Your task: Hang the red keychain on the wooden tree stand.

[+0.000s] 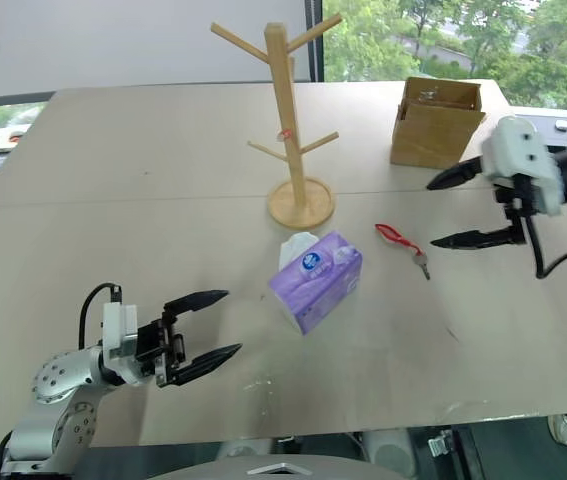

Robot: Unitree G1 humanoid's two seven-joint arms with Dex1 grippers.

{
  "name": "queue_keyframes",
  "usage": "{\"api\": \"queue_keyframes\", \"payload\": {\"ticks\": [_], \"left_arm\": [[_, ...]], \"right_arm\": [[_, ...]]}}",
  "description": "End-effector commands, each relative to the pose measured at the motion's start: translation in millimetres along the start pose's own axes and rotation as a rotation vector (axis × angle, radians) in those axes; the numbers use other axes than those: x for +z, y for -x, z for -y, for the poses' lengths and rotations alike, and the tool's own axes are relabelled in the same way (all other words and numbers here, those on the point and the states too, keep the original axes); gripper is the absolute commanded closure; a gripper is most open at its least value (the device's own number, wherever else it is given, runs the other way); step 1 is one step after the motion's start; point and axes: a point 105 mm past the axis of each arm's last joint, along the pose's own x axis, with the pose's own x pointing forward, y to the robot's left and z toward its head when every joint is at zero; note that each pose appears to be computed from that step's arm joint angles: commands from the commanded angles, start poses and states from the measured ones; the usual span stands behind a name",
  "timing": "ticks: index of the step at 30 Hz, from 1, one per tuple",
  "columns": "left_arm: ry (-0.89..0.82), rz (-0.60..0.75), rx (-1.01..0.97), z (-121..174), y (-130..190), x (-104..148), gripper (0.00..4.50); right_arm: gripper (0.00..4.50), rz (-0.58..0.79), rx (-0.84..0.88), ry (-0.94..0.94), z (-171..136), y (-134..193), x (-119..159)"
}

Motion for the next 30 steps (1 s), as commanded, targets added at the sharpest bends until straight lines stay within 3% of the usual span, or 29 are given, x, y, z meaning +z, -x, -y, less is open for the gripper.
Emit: {"api": "queue_keyframes", "payload": {"ticks": [1,10,20,30], "left_arm": [[-0.029,0.003,-0.003,2.6,-0.8,1.6,0.03],[-0.029,0.010,0.047,3.3,-2.1,0.9,0.03],[-0.029,0.009,0.078,2.4,-3.9,-0.4,0.03],[-0.028,0.005,0.088,-0.7,-4.3,-1.0,0.03]], "right_arm": [[0.00,-0.088,0.193,0.147,-5.5,-7.4,20.1],[0.00,-0.192,0.438,0.402,-14.1,-38.3,34.9],[0.00,-0.035,0.519,0.581,-18.7,-64.1,70.4],[0.00,0.019,0.515,0.609,-10.4,-85.0,76.6]]}}
